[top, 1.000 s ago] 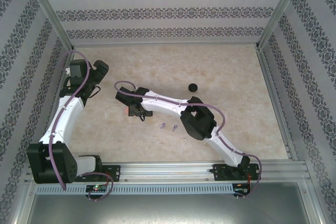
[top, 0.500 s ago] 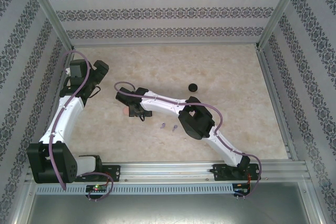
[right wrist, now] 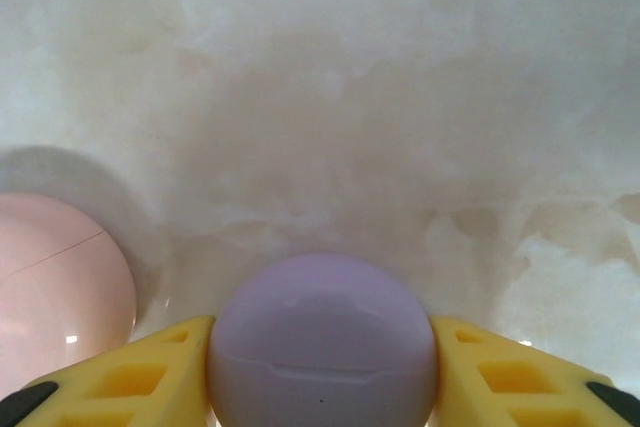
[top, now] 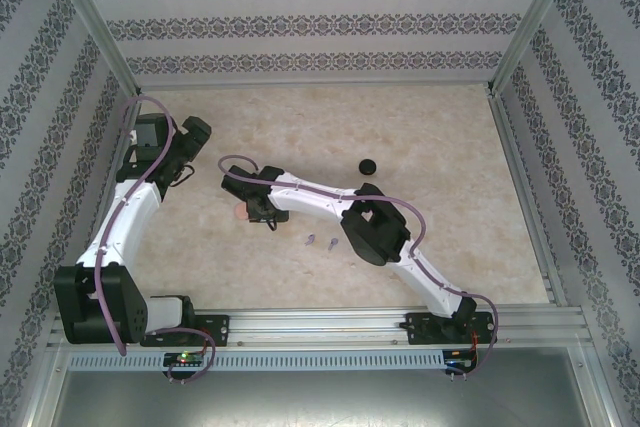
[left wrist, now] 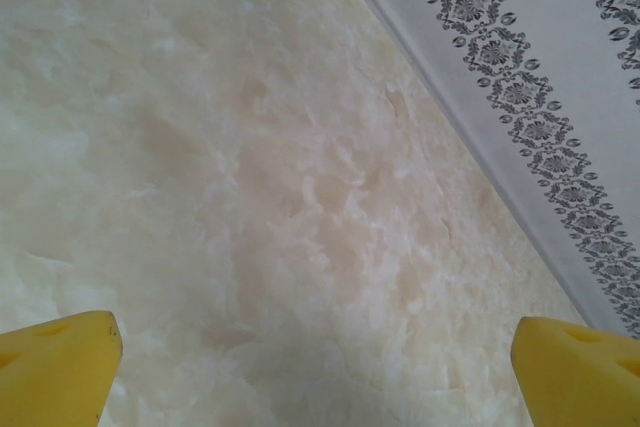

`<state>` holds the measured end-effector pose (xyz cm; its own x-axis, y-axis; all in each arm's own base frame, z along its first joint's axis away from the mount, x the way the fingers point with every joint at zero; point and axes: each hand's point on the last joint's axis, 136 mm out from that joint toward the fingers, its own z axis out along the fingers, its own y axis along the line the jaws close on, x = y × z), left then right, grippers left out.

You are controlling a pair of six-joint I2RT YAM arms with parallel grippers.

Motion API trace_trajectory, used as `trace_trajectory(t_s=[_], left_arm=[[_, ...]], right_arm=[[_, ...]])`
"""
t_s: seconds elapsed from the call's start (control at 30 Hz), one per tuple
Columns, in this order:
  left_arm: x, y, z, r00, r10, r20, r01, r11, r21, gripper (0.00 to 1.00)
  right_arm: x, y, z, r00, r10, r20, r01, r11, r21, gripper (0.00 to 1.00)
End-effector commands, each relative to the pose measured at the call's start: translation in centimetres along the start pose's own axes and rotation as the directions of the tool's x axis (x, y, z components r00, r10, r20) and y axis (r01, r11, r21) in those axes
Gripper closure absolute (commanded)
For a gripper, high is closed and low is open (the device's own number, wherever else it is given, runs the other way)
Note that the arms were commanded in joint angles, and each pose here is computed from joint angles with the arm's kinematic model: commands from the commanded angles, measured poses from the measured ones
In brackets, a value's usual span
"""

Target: Insert the wireless bluetooth earbuds into the charging case

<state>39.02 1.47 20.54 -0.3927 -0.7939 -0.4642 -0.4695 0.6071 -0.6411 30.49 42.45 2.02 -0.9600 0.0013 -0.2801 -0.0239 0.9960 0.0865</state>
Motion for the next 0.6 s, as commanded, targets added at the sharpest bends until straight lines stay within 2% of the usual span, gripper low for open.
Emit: trace_trajectory(t_s=[0.0,0.13,0.3,0.43,0.57], left_arm=[[-0.1,-0.7,0.3,0.999,0.036,0.006,-0.036,0.997,0.073,0.02],[0.9,-1.9,0.8,0.998,0.066,0.001,-0.065,0.978,0.197,0.03],[2.3,-4.4,1.5,0.994,0.104,-0.015,-0.092,0.925,0.368,0.03],[4.8,-7.9,2.0,0.979,0.201,-0.020,-0.160,0.832,0.531,0.02],[8.5,-11.7,2.2,0.957,0.291,-0.011,-0.206,0.702,0.681,0.01]], right_arm=[[-2.8,-0.9,-3.4,0.997,0.032,0.077,-0.028,0.998,-0.052,0.65],[-5.8,-3.1,-7.4,0.984,0.089,0.154,-0.073,0.991,-0.108,0.65],[-9.4,-7.2,-11.2,0.950,0.224,0.215,-0.182,0.963,-0.200,0.65],[-12.2,-11.1,-13.9,0.892,0.384,0.239,-0.307,0.902,-0.303,0.65],[-14.5,-14.4,-16.1,0.805,0.549,0.224,-0.430,0.801,-0.418,0.65]])
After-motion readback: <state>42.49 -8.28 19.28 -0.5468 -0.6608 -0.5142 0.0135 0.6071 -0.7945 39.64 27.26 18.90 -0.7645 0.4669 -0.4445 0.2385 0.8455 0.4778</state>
